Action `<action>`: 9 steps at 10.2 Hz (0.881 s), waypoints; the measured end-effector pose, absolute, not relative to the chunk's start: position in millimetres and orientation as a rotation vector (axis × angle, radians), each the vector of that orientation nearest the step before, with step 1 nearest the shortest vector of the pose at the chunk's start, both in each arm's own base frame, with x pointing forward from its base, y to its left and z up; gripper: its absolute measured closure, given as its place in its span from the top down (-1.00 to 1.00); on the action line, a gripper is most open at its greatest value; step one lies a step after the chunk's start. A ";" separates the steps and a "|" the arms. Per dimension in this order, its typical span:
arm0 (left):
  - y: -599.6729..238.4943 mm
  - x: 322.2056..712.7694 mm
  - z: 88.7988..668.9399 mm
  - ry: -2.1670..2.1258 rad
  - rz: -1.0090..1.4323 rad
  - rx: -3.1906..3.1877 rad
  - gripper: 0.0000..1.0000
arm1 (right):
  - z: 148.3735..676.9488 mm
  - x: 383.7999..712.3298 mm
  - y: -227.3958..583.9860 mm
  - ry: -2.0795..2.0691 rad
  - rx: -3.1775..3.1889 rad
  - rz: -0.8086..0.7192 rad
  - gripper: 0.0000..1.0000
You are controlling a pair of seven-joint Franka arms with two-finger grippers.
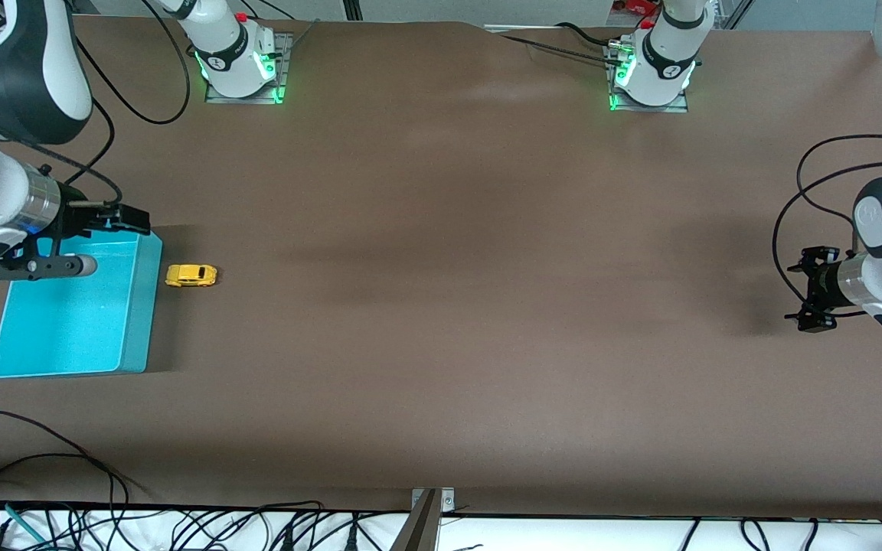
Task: Wind up and store yellow beetle car
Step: 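Grasp the car with the right gripper while the left gripper withdraws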
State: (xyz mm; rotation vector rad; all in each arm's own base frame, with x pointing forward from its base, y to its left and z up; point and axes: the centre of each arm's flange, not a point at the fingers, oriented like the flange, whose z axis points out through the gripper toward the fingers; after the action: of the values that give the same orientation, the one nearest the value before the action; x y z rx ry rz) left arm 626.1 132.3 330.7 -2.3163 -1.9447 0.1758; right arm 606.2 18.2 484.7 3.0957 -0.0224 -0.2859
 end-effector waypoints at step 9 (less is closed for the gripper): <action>122.8 597.3 415.6 -1.722 0.065 -2.532 1.00 | 360.6 631.7 6.9 -1.554 2.548 -0.204 1.00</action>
State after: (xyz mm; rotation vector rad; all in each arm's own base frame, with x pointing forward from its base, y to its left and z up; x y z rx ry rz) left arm 597.3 122.8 415.6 -2.5316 -1.7220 0.0649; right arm 631.7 6.9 360.6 2.5482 -1.5536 -0.2038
